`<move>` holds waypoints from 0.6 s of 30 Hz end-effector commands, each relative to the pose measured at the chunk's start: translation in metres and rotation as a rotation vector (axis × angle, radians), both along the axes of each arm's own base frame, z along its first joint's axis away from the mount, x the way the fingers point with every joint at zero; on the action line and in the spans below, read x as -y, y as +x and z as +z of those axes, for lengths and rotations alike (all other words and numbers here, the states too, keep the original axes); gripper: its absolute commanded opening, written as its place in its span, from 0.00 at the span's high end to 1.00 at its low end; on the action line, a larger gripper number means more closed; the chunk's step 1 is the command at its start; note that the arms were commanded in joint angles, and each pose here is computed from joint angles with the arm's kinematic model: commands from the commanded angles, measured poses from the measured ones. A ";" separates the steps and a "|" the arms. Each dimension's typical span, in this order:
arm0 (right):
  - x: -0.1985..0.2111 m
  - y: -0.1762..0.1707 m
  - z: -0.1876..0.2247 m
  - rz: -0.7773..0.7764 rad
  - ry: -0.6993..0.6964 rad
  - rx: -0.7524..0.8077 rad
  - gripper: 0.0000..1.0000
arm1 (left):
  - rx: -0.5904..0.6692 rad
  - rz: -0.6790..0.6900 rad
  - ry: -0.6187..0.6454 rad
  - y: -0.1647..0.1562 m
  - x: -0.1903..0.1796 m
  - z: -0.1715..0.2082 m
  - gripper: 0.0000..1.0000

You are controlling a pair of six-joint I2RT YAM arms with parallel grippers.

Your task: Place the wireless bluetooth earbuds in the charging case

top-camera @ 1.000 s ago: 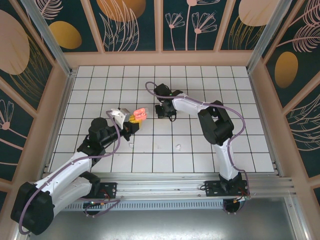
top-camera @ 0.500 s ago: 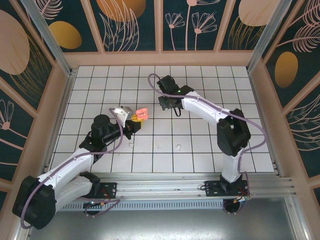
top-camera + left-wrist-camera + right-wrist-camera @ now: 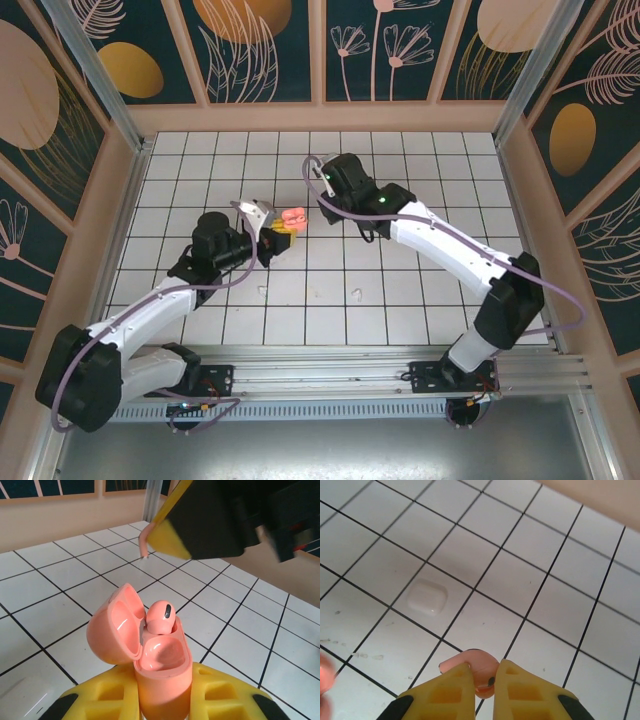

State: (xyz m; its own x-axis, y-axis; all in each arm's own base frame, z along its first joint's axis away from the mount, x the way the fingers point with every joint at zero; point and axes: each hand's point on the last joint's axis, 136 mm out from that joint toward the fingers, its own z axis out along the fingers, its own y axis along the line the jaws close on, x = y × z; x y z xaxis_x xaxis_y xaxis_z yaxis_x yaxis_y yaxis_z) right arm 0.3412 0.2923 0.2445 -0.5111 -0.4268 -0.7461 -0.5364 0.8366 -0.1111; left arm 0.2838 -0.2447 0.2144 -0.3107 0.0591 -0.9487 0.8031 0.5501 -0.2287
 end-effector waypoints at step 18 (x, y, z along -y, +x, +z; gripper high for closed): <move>-0.045 -0.074 0.062 0.369 -0.001 0.313 0.87 | 0.059 -0.179 -0.108 -0.010 0.026 0.032 1.00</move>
State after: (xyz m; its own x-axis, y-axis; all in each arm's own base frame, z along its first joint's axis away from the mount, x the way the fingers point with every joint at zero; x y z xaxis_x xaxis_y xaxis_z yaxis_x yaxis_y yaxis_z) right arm 0.2741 0.3293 0.2948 -0.1578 -0.5352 -0.8299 -0.7249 0.6335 -0.2706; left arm 0.2771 -0.2634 0.2258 -0.3010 0.0430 -0.9527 0.8678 0.4266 -0.2550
